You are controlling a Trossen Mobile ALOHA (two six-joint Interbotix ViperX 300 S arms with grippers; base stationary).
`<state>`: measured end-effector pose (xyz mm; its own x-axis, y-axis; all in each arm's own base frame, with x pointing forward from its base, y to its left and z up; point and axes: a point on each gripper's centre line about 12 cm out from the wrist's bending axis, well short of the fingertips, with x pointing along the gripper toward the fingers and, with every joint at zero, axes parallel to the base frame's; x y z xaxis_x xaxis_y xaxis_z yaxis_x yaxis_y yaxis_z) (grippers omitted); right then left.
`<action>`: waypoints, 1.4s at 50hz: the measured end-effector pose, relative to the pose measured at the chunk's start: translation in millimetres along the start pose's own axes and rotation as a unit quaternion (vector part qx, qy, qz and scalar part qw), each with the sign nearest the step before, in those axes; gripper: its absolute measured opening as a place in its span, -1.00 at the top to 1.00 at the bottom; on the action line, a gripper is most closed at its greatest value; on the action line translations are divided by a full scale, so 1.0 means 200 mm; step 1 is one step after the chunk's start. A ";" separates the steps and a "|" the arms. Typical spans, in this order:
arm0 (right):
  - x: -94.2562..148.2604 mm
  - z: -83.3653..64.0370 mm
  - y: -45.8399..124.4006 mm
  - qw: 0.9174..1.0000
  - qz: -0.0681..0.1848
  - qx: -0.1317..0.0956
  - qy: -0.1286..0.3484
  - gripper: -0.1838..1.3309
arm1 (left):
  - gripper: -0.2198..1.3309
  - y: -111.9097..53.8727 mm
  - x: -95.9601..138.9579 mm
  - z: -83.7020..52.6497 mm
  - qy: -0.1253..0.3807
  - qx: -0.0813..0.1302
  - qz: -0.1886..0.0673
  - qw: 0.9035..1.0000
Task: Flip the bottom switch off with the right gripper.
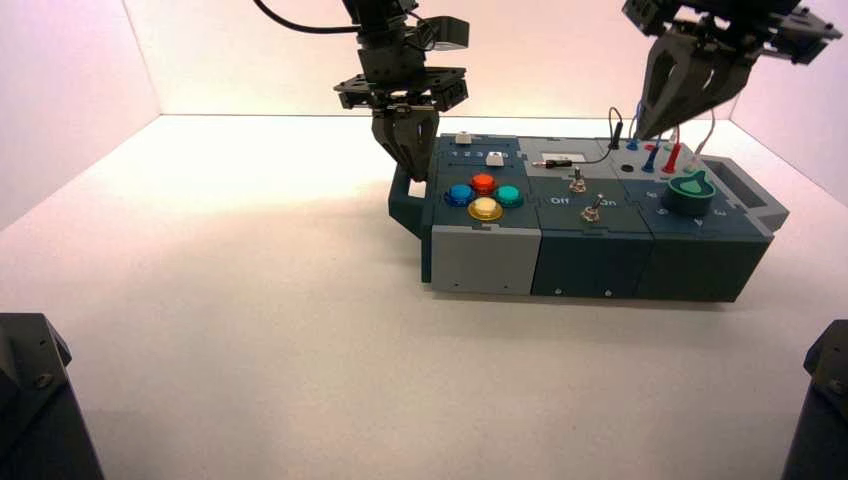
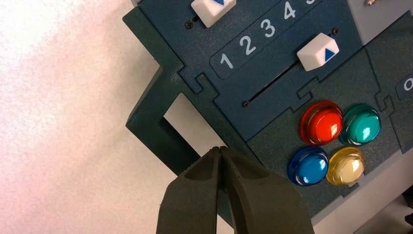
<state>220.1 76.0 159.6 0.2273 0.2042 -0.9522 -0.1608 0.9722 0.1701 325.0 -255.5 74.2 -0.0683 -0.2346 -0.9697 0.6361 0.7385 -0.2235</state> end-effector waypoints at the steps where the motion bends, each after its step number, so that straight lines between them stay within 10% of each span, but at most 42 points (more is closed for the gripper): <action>1: 0.01 0.00 0.00 1.000 0.000 0.001 0.002 0.94 | 0.92 0.00 0.00 0.00 0.000 0.000 0.000 1.000; 31: 0.15 -0.13 0.02 0.999 0.009 0.006 0.051 0.94 | 0.92 0.02 0.02 0.04 0.006 -0.003 -0.002 1.000; 70: 0.29 0.00 0.10 0.997 0.007 -0.020 0.070 0.94 | 0.92 0.02 0.02 0.04 0.007 -0.006 -0.005 1.000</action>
<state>230.1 108.4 107.6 0.0888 0.1967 -0.9764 -0.2027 0.9634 0.1757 334.0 -258.9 70.2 -0.0858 -0.2322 -0.9689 0.6265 0.7436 -0.2336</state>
